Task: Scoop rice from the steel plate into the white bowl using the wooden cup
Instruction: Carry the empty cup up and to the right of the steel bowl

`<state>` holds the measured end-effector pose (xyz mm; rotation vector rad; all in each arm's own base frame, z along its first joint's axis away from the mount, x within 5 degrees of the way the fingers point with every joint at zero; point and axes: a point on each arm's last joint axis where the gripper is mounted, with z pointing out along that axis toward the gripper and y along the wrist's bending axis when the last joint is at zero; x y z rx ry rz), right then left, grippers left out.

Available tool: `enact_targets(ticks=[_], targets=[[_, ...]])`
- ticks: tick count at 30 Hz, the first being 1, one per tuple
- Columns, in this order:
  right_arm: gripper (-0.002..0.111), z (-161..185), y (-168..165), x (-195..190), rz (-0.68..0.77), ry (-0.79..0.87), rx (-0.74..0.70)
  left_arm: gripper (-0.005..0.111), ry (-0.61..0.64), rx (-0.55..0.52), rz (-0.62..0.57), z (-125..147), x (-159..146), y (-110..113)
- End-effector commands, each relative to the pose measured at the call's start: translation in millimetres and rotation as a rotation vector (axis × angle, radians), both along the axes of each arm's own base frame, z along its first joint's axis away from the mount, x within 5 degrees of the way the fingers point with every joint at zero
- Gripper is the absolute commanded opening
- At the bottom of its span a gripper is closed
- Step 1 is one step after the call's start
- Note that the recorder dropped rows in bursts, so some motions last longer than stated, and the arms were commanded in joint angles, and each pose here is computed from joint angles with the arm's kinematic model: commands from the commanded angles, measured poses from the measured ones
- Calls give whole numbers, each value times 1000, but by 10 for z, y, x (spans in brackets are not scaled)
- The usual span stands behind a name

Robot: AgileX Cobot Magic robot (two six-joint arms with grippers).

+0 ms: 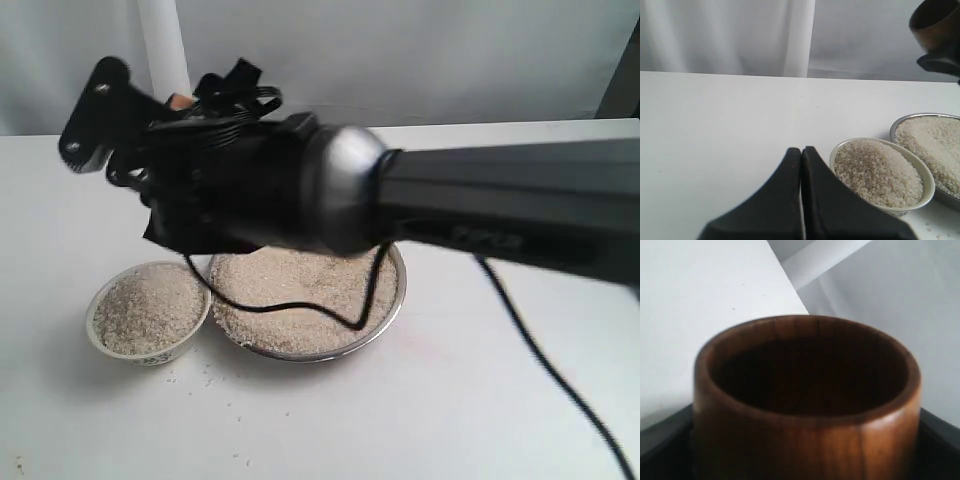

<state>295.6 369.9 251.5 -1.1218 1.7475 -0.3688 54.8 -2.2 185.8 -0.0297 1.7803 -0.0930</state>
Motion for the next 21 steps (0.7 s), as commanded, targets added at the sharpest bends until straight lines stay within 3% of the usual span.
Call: enact_targets(ticks=[1, 16, 21], targets=[[0, 142, -375, 100, 13, 40, 143, 0, -10, -6, -5, 16, -2, -4], [0, 265, -1557, 200, 26, 146, 404, 0, -10, -9, -4, 16, -2, -4], [0, 227, -2107, 166, 80, 98, 638, 0, -10, -9, -4, 16, -2, -4]])
